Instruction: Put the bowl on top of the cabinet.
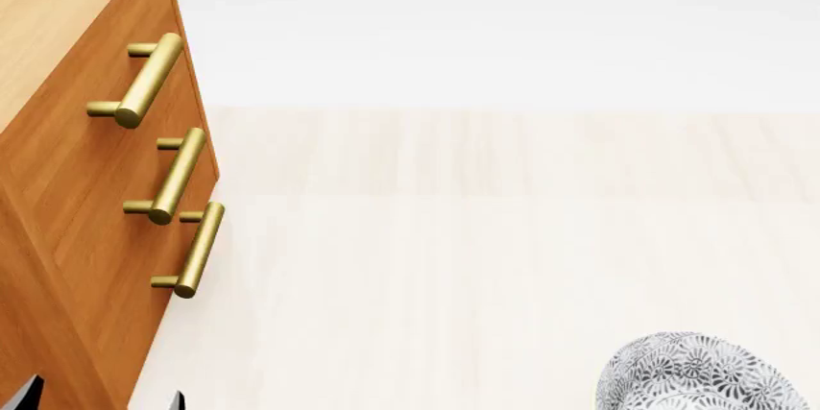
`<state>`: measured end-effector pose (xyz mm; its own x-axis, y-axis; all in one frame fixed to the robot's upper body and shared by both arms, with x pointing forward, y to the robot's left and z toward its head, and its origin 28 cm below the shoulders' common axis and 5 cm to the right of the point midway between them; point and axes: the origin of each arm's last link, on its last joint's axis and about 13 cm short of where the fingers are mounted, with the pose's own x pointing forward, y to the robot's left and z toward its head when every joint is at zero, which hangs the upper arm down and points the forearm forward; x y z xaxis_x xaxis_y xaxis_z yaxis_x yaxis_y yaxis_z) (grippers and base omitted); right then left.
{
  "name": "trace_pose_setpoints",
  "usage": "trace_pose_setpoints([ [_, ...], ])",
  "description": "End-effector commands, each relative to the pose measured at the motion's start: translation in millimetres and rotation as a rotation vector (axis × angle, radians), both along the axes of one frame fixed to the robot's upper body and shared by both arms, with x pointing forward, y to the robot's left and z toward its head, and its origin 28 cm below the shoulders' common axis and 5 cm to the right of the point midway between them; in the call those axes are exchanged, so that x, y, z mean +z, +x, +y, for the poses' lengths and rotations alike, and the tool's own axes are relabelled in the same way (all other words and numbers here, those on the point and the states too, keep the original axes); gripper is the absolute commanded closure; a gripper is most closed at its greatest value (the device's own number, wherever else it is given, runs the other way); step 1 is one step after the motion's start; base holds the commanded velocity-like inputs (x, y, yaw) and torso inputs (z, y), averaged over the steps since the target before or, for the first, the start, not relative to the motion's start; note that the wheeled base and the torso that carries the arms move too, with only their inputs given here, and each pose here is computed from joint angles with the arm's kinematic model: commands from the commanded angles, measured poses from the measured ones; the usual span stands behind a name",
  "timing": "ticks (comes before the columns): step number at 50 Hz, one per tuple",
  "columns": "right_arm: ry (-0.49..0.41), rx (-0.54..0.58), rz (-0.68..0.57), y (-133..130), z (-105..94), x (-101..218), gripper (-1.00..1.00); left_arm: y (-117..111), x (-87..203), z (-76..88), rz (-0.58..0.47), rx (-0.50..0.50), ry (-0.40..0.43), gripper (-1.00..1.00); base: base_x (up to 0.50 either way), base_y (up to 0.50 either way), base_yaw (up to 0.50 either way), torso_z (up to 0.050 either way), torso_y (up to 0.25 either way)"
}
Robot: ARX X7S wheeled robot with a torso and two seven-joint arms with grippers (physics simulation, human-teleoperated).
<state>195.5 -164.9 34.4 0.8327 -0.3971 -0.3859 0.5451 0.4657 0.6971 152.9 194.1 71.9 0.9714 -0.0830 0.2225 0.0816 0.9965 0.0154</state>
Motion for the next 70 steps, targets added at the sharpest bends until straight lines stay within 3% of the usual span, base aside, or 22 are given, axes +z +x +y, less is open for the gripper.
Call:
trace_pose_setpoints([
  [1,0.0,0.028,0.018,5.4,0.8,-4.4,-1.0,0.2,-0.2,0.3,-0.001,-0.001,-0.001,-1.0,0.0,0.0,0.0,0.0,0.0],
  [15,0.0,0.038,0.022,5.9,0.9,-4.8,-1.0,0.3,-0.4,-0.5,0.0,-0.002,0.0,-1.0,0.0,0.0,0.0,0.0,0.0],
  [16,0.005,0.037,0.025,6.0,0.7,-5.0,1.0,0.3,-0.4,-0.5,0.0,-0.002,0.001,-1.0,0.0,0.0,0.0,0.0,0.0],
  [34,-0.056,0.035,0.008,5.0,2.5,-1.5,1.0,0.8,-0.3,-0.3,0.0,-0.003,-0.002,-1.0,0.0,0.0,0.0,0.0,0.0],
  [41,-0.102,0.054,-0.109,-1.7,5.6,8.9,1.0,1.3,-0.9,-0.7,0.003,-0.004,0.0,-1.0,0.0,0.0,0.0,0.0,0.0],
  [47,-0.169,0.069,-0.207,-10.9,9.9,20.6,1.0,1.4,-1.4,-1.7,0.006,-0.008,0.003,-1.0,0.0,0.0,0.0,0.0,0.0],
  [54,-0.256,0.051,-0.239,-14.9,12.9,28.8,1.0,1.8,-2.6,-2.8,0.011,-0.012,0.005,-1.0,0.0,0.0,0.0,0.0,0.002],
  [65,-0.38,0.08,-0.242,-4.0,15.4,48.6,1.0,1.3,-2.8,-3.7,0.014,-0.019,0.003,-1.0,0.0,0.0,0.0,0.0,0.0],
  [70,-0.484,0.075,-0.219,-1.0,17.8,53.8,1.0,0.2,-2.5,-4.1,0.012,-0.023,0.004,-1.0,0.0,0.0,0.0,0.0,0.0],
])
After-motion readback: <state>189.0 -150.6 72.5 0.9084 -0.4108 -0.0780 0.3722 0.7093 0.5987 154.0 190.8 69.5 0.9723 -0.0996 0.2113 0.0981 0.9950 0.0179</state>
